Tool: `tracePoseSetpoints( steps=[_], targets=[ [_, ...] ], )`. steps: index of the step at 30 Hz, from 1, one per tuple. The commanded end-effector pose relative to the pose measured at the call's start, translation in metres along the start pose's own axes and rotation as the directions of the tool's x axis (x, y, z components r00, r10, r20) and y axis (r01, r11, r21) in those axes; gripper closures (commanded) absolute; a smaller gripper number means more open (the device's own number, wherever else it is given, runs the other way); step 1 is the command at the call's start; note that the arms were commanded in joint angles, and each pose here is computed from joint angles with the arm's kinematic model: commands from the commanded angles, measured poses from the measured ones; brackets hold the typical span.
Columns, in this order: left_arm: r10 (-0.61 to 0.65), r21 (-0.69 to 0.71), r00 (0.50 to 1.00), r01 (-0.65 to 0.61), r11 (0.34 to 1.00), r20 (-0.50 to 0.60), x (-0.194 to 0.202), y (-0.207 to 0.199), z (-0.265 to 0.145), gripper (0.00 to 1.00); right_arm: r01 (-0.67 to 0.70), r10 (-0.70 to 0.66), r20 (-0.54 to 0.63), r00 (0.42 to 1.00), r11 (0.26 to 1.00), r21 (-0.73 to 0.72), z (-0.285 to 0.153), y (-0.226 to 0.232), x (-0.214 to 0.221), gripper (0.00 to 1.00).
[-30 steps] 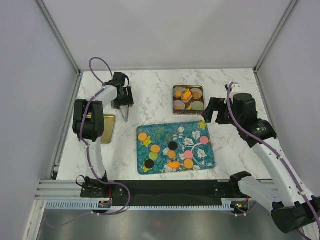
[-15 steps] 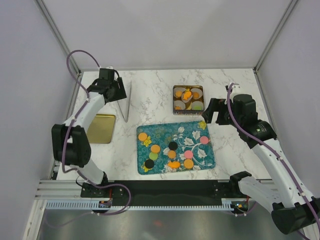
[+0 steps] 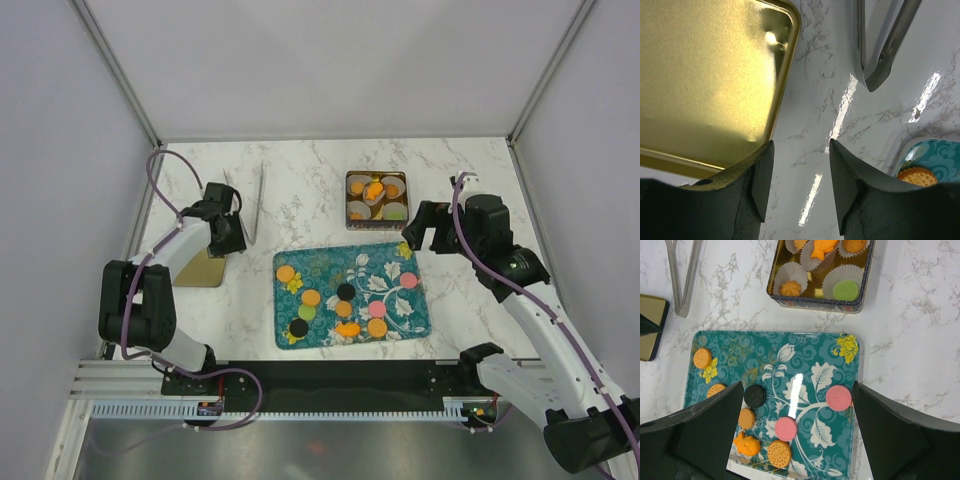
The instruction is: Pack the cookies
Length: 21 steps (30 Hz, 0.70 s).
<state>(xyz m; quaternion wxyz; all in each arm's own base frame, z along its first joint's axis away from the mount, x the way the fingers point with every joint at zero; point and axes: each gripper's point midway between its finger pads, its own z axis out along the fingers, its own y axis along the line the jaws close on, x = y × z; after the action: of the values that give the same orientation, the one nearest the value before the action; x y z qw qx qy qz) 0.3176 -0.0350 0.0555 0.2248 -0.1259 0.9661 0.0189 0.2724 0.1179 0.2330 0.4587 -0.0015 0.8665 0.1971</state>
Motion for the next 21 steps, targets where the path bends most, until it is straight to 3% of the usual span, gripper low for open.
tracePoseSetpoints(
  steps=[1, 21],
  targets=[
    [-0.009, -0.030, 0.998, 0.011, 0.999, 0.068, -0.024, 0.001, -0.007, 0.45, -0.008, 0.009, 0.037, 0.999, 1.000, -0.031, -0.002, 0.005, -0.005, 0.02],
    [0.065, -0.104, 0.997, -0.067, 0.992, -0.031, -0.029, 0.008, 0.028, 0.47, -0.007, 0.007, 0.034, 0.999, 1.000, -0.013, -0.001, 0.000, 0.001, 0.02]
  ],
)
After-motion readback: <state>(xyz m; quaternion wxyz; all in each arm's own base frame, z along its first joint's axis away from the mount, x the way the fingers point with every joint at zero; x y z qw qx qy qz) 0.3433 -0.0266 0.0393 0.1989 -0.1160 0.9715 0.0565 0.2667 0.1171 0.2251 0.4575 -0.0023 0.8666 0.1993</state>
